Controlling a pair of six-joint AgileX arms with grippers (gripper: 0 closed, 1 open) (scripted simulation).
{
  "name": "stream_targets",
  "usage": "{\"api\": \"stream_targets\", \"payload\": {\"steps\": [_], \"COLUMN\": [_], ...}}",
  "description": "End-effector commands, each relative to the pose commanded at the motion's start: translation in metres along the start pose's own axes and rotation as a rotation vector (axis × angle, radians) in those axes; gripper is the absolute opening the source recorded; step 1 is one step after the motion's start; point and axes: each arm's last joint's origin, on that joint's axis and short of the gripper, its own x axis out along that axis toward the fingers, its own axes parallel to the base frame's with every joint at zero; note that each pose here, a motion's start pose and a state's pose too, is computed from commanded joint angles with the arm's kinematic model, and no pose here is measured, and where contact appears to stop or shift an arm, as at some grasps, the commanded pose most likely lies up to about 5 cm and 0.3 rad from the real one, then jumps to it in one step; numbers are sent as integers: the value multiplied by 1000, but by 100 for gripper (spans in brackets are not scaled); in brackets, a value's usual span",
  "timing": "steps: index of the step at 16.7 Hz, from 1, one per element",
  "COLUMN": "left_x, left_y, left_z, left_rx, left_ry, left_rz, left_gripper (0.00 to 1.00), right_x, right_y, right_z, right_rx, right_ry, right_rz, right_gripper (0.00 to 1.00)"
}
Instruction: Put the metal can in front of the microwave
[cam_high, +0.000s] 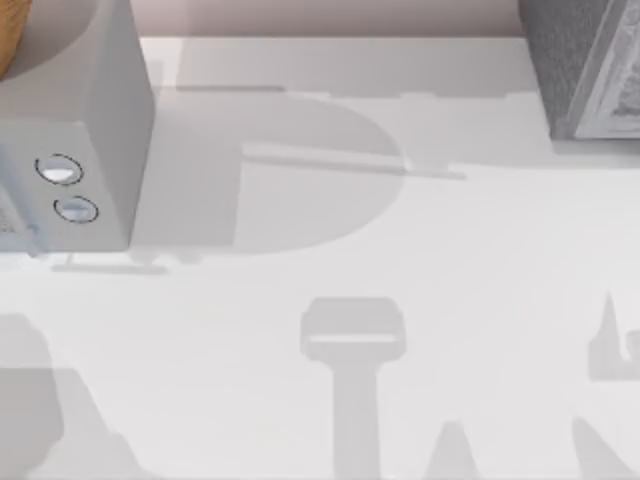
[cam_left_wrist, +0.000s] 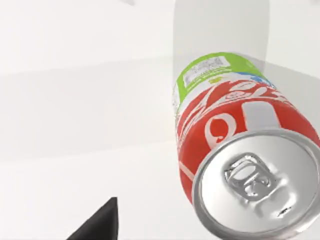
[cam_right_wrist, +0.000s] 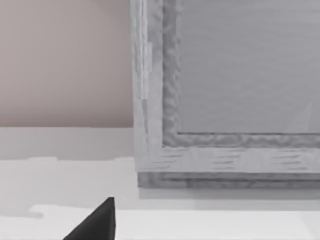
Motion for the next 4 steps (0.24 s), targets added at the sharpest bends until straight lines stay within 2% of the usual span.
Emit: {"api": "stream_targets", "payload": {"steps": [4], "left_x": [-22], "left_y": [-1], "left_z": [-1], "left_rx": [0], "left_ry": [-2], "left_rz": [1], "left_gripper": [100], "right_x": [0], "right_y": [0], "right_z": [0], "right_rx": [0], "right_ry": [0], "right_rz": [0], "right_gripper": [100]}}
